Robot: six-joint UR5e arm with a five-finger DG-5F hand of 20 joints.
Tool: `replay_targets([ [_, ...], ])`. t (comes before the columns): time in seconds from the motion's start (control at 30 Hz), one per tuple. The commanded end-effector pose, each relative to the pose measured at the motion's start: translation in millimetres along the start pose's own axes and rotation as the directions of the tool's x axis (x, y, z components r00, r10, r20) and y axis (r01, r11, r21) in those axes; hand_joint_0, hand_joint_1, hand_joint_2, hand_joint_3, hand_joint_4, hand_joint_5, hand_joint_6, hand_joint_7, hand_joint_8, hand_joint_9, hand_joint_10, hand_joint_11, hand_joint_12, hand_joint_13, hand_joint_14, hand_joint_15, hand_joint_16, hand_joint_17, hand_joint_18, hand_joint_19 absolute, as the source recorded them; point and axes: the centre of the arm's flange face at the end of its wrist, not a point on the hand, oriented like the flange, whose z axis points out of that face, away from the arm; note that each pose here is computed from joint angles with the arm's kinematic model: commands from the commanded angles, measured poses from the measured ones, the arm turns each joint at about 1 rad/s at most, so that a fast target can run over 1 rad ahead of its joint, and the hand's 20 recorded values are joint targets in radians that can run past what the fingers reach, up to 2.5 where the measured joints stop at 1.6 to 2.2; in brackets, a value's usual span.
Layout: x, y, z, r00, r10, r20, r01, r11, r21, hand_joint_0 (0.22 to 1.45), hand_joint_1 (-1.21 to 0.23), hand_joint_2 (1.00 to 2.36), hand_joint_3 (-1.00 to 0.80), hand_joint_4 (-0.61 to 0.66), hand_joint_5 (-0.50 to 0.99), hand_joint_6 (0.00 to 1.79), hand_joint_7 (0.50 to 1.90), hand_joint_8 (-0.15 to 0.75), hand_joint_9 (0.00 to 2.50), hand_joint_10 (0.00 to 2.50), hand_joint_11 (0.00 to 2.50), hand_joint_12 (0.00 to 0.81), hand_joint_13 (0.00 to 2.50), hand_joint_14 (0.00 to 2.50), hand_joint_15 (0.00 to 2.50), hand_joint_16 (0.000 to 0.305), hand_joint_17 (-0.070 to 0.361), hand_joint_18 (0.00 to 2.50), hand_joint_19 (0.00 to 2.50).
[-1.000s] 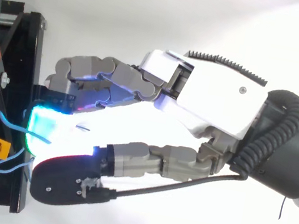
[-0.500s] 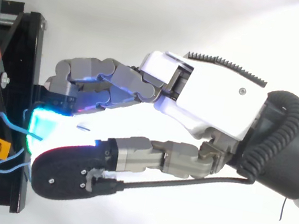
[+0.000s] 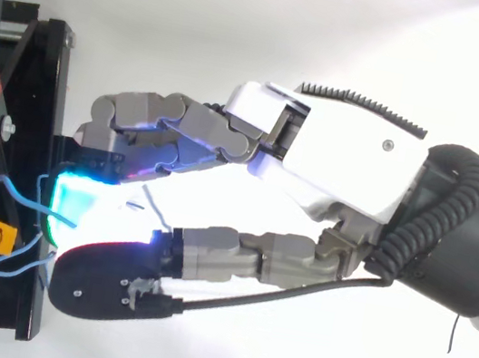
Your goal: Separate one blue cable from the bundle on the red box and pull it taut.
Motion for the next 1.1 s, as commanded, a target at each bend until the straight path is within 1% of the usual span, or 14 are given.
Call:
replay_targets([
  [0.0, -1.0, 0.1, -0.1, 1.0, -0.001, 0.002, 0.001, 1.0, 0.002, 0.67, -0.75, 1.02, -0.09, 0.24, -0.07, 0.51, 1.4, 0.331, 0.76, 0.01, 0.34, 0.378, 0.48, 0.0, 0.15, 0.05, 0.113, 0.5, 0.39],
  [0.13, -0.4, -0.3, -1.0, 1.0, -0.005, 0.002, 0.005, 1.0, 0.007, 0.66, -0.76, 1.02, -0.04, 0.25, -0.07, 0.53, 1.37, 0.335, 0.77, 0.01, 0.35, 0.38, 0.48, 0.0, 0.16, 0.051, 0.115, 0.52, 0.37],
  [0.23, -1.5, -3.2, -2.1, 0.9999, -0.013, 0.007, 0.013, 0.9997, 0.021, 0.66, -0.76, 1.02, -0.02, 0.26, -0.07, 0.54, 1.37, 0.34, 0.77, 0.01, 0.34, 0.384, 0.48, 0.01, 0.16, 0.051, 0.116, 0.53, 0.36],
  [0.4, 2.1, -7.1, -6.0, 0.9998, -0.021, -0.006, 0.022, 0.999, 0.039, 0.67, -0.77, 1.02, -0.03, 0.26, -0.07, 0.54, 1.37, 0.338, 0.77, 0.01, 0.35, 0.38, 0.48, 0.0, 0.16, 0.051, 0.114, 0.52, 0.35],
  [0.5, 1.5, -25.7, -13.4, 0.9995, -0.029, -0.013, 0.03, 0.9972, 0.068, 0.67, -0.76, 1.02, -0.03, 0.26, -0.07, 0.54, 1.37, 0.334, 0.77, 0.01, 0.35, 0.379, 0.48, 0.0, 0.16, 0.051, 0.114, 0.52, 0.36],
  [0.53, 0.9, -30.3, -14.9, 0.9996, -0.025, -0.013, 0.026, 0.9969, 0.074, 0.67, -0.76, 1.02, -0.03, 0.26, -0.07, 0.54, 1.37, 0.331, 0.77, 0.01, 0.35, 0.378, 0.48, 0.0, 0.16, 0.05, 0.113, 0.52, 0.37],
  [0.57, 1.9, -40.9, -18.7, 0.9999, -0.005, -0.015, 0.006, 0.997, 0.077, 0.67, -0.76, 1.02, -0.03, 0.26, -0.07, 0.54, 1.37, 0.334, 0.77, 0.01, 0.35, 0.378, 0.48, 0.0, 0.16, 0.05, 0.113, 0.52, 0.37],
  [0.63, 2.7, -47.6, -20.4, 0.9997, 0.017, -0.015, -0.016, 0.9974, 0.07, 0.67, -0.76, 1.02, -0.03, 0.26, -0.07, 0.55, 1.37, 0.333, 0.77, 0.01, 0.35, 0.377, 0.48, 0.01, 0.16, 0.05, 0.113, 0.52, 0.37],
  [0.67, 4.0, -57.9, -23.4, 0.9993, 0.035, -0.015, -0.034, 0.9976, 0.06, 0.67, -0.76, 1.02, -0.04, 0.26, -0.07, 0.55, 1.37, 0.331, 0.77, 0.01, 0.35, 0.375, 0.48, 0.0, 0.16, 0.05, 0.113, 0.52, 0.37],
  [0.7, 5.7, -63.9, -25.2, 0.9987, 0.048, -0.016, -0.047, 0.9978, 0.047, 0.67, -0.75, 1.02, -0.03, 0.26, -0.07, 0.55, 1.36, 0.332, 0.77, 0.01, 0.35, 0.375, 0.47, 0.01, 0.16, 0.05, 0.113, 0.52, 0.37],
  [0.8, 7.4, -65.4, -24.9, 0.9981, 0.059, -0.016, -0.059, 0.9978, 0.029, 0.67, -0.75, 1.02, -0.04, 0.25, -0.08, 0.55, 1.37, 0.332, 0.77, 0.01, 0.35, 0.373, 0.47, 0.01, 0.16, 0.05, 0.113, 0.51, 0.37],
  [0.87, 8.4, -66.0, -25.6, 0.9982, 0.057, -0.02, -0.056, 0.9979, 0.031, 0.67, -0.75, 1.02, -0.03, 0.25, -0.08, 0.55, 1.37, 0.333, 0.77, 0.01, 0.34, 0.373, 0.47, 0.0, 0.16, 0.05, 0.113, 0.51, 0.37],
  [0.97, 8.9, -67.0, -27.2, 0.9985, 0.049, -0.023, -0.048, 0.9979, 0.042, 0.67, -0.75, 1.02, -0.03, 0.25, -0.08, 0.55, 1.37, 0.33, 0.77, 0.01, 0.34, 0.372, 0.47, 0.01, 0.16, 0.05, 0.113, 0.51, 0.37],
  [1.07, 10.4, -67.6, -27.1, 0.9987, 0.045, -0.025, -0.044, 0.9983, 0.039, 0.67, -0.75, 1.02, -0.04, 0.25, -0.08, 0.55, 1.37, 0.332, 0.77, 0.01, 0.34, 0.372, 0.47, 0.0, 0.15, 0.05, 0.112, 0.5, 0.37],
])
